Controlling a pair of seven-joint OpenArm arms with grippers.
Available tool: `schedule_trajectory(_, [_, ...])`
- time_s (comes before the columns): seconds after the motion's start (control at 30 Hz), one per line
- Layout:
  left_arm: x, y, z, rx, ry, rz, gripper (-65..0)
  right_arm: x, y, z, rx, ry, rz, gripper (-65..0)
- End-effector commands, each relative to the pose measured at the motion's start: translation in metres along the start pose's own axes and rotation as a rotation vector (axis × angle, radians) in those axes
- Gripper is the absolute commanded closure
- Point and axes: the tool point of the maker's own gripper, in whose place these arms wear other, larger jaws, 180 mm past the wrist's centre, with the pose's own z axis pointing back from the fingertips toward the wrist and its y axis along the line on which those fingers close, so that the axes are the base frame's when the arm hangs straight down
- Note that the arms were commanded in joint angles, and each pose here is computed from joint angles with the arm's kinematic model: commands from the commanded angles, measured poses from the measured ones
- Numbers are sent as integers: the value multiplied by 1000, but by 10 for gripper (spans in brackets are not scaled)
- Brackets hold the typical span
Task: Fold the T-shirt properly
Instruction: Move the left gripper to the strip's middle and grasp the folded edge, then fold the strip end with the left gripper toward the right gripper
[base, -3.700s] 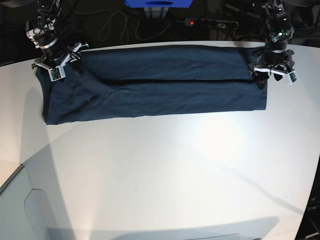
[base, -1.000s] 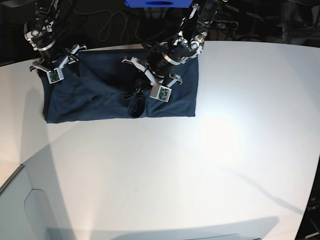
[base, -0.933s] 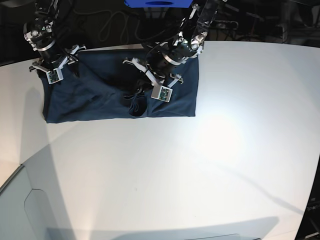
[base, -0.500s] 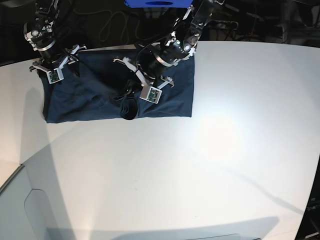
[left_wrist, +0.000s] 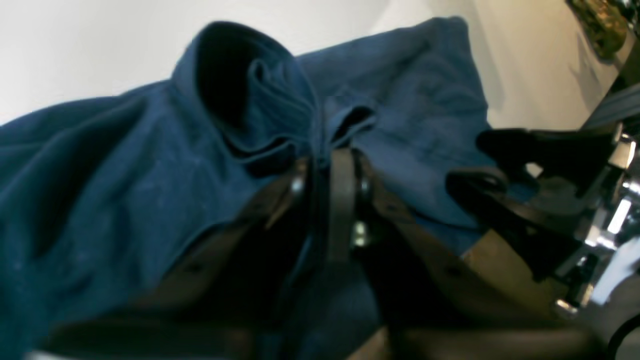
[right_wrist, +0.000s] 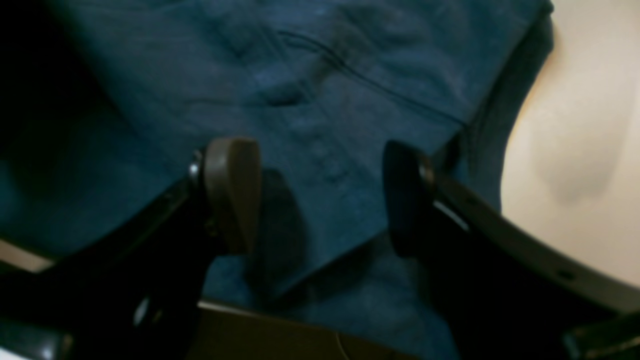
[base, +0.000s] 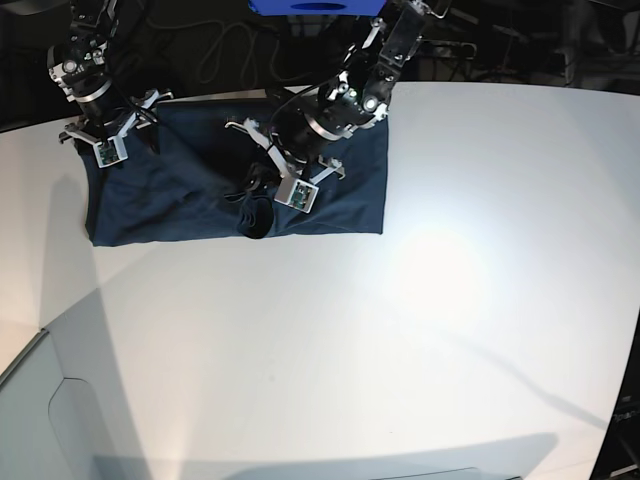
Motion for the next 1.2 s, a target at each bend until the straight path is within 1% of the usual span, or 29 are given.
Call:
schedule_trajectory(0.0, [11,-5,1,-3,-31,23,-148,11,-2,3,4,-42,14,-368])
schedule_trajectory(0.07, [10,-4,2,14,-21,39,-241,11,-2,2,6,-42,14,-368])
schedule_trajectory(0.1, [15,-6,4,8,-35,35,-270,11,-2,2,6,-42,14,-368])
schedule_trajectory(0.13, [20,-7,7,4,-51,30,-283,11,-2,2,6,-42,14,-368])
schedule_trajectory(0.23, [34,-14,21,-7,-103,31,-283,11,-2,2,6,-42,14,-368])
schedule_trajectory(0.37, [44,-4,49,17,-144,-18,-283,12,-2,3,5,-44,15,-368])
schedule_trajectory(0.47, [41,25,57,89,-136,-15,-283,12,-2,3,5,-44,15,-368])
schedule_trajectory(0.57, [27,55,55,164,-98,16,-282,12,-2,3,5,-44,15,-368])
schedule_trajectory(0.7, [14,65,47,183,-65,26,-282,12,-1,3,6,-44,13,-368])
schedule_trajectory(0.8, [4,50,29,139,-28,37,-282,12,-1,3,6,-44,13,-368])
schedule_trajectory(0.9, [-14,27,12,75,34,12,-282,12,-1,3,6,-44,13,-368])
schedule_trajectory(0.97, [-25,2,2,2,76,-37,-281,12,-2,3,3,-43,13,-368])
schedule_trajectory(1.03, [-30,-24,-3,-66,97,-91,-281,11,-3,3,0,-43,12,-368])
schedule_trajectory(1.17, [-37,-50,-3,-152,120,-182,-281,12,-4,3,-1,-44,15,-368])
